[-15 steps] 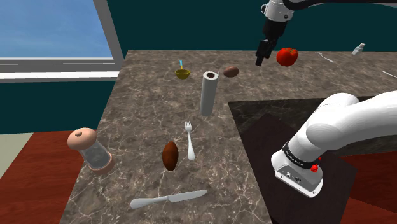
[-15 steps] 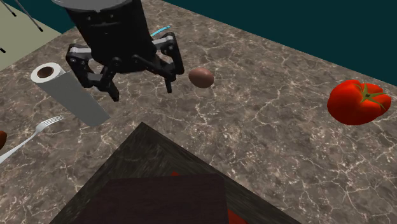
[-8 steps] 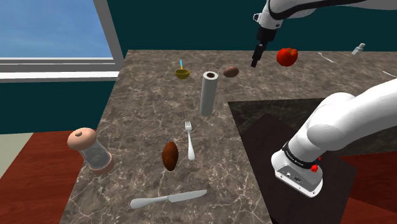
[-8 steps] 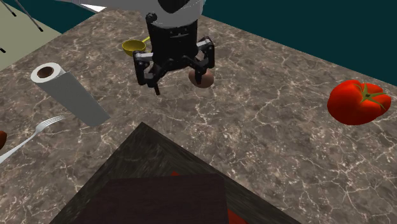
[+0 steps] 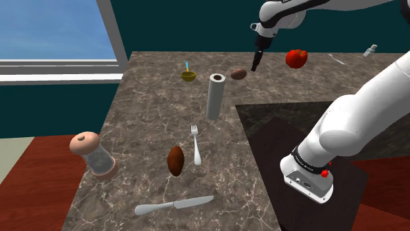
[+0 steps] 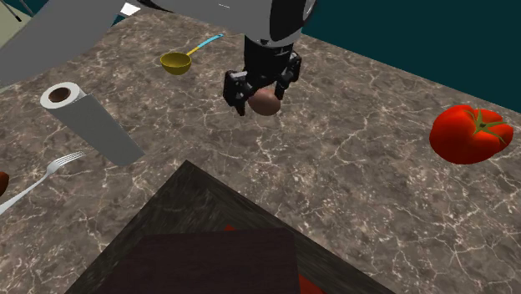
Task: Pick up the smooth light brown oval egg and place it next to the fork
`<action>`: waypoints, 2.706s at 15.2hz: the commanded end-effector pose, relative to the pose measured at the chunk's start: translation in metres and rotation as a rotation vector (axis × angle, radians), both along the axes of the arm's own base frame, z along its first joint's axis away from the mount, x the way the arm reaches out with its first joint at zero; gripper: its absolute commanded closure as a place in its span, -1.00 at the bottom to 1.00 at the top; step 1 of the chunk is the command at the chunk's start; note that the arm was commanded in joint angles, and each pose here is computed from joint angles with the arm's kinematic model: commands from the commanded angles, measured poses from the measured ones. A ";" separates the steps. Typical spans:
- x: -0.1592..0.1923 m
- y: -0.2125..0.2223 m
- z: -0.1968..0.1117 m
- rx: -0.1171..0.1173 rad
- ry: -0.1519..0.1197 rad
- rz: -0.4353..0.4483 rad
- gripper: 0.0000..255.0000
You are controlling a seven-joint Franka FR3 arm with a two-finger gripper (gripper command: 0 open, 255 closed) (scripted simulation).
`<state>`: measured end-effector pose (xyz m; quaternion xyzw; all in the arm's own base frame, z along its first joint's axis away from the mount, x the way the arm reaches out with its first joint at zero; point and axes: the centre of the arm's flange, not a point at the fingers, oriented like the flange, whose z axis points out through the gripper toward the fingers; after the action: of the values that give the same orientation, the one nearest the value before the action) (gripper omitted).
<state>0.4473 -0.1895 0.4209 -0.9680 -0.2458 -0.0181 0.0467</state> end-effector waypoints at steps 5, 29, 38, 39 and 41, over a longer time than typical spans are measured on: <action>0.058 -0.035 -0.044 0.040 -0.026 0.144 -1.00; 0.074 -0.036 -0.094 0.049 -0.032 0.178 1.00; 0.074 -0.036 -0.063 0.049 -0.032 0.178 1.00; 0.074 -0.036 -0.057 0.049 -0.032 0.178 1.00; 0.074 -0.036 -0.047 0.049 -0.032 0.178 1.00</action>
<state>0.5204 -0.2262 0.3689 -0.9405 -0.3309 -0.0356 0.0681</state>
